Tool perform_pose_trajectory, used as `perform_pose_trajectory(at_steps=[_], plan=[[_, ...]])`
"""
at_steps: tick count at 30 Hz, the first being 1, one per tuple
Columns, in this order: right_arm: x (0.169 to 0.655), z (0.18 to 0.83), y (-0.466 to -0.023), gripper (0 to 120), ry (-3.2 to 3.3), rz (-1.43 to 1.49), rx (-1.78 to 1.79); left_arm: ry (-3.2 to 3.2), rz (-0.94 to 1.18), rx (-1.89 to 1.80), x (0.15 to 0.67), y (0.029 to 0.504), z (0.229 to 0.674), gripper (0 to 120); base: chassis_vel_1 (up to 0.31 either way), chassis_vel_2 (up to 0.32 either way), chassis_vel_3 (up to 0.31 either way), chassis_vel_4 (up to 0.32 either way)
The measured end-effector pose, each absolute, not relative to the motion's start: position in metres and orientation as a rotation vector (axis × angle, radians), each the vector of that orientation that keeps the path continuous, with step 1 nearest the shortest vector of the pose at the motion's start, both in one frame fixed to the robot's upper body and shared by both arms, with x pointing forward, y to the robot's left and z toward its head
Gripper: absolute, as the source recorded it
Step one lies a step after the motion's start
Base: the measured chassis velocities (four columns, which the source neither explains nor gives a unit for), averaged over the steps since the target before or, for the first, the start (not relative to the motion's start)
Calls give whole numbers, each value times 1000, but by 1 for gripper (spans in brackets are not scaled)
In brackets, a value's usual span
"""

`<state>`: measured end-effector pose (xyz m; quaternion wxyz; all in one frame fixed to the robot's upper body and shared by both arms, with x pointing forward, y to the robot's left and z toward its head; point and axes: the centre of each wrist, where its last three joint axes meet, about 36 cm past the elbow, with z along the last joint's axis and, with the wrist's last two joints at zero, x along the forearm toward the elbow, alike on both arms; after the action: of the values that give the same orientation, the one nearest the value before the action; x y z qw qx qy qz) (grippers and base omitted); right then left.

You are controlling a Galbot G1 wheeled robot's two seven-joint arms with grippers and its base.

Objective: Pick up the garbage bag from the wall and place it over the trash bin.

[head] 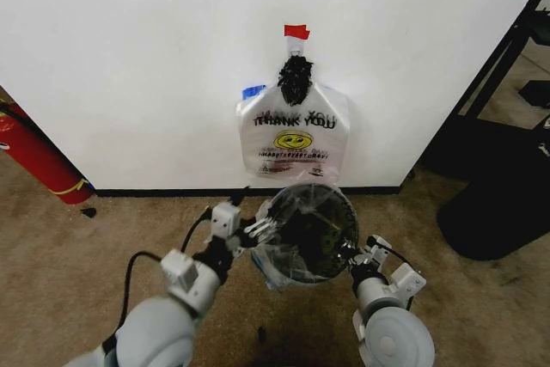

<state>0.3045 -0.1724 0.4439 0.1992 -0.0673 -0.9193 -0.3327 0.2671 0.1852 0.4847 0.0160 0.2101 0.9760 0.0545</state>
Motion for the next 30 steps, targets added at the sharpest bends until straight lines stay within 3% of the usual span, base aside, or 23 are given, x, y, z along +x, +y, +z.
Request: perform_pose_trajectory(at_steps=[11,21,30], plan=[[300,444,-171,0,-2581,-914,-207,3031,260,670,253,168,467,100,0,0,0,0],[299,444,-163,0,-2593,-911,-198,3106,416,579,281,153,443,100,0,0,0,0],[303,442,-164,0,-2599,-908,-198,3138,385,448,289,160,443,100,0,0,0,0]])
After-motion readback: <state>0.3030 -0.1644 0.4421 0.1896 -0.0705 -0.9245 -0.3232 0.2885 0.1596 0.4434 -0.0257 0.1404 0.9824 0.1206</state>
